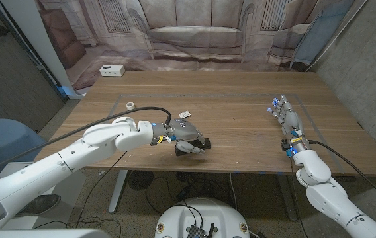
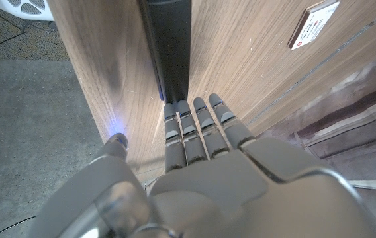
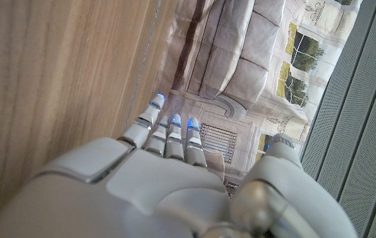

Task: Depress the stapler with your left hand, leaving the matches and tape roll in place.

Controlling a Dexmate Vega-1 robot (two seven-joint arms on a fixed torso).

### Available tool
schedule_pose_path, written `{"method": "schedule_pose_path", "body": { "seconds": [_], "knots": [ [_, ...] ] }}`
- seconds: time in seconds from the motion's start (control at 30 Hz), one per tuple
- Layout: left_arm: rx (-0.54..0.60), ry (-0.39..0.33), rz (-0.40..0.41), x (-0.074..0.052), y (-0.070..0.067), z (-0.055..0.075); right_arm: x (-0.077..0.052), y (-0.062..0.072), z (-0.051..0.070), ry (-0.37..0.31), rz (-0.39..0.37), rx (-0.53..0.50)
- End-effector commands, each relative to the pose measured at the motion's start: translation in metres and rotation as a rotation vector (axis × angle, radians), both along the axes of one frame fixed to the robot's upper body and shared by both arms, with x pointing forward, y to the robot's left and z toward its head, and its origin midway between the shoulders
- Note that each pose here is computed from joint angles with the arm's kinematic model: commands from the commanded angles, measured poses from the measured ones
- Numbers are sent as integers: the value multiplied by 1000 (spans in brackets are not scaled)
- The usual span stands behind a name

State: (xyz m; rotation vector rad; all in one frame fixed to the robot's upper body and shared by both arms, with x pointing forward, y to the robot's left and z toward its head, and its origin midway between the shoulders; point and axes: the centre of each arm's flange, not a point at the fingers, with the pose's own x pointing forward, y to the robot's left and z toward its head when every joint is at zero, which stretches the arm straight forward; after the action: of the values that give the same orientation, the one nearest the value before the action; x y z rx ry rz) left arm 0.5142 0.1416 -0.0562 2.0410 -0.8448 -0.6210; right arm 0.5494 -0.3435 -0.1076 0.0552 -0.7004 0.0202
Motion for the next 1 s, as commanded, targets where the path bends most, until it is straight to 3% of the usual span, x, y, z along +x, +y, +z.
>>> {"method": "schedule_pose_path", "body": {
  "seconds": [0.03,1.0],
  "knots": [
    [9,49,36,6,4,-13,2,1,0,8,0,3],
    [15,0,12,2,-4,-4,-4,-2,1,-8,-20,-2]
  ]
}}
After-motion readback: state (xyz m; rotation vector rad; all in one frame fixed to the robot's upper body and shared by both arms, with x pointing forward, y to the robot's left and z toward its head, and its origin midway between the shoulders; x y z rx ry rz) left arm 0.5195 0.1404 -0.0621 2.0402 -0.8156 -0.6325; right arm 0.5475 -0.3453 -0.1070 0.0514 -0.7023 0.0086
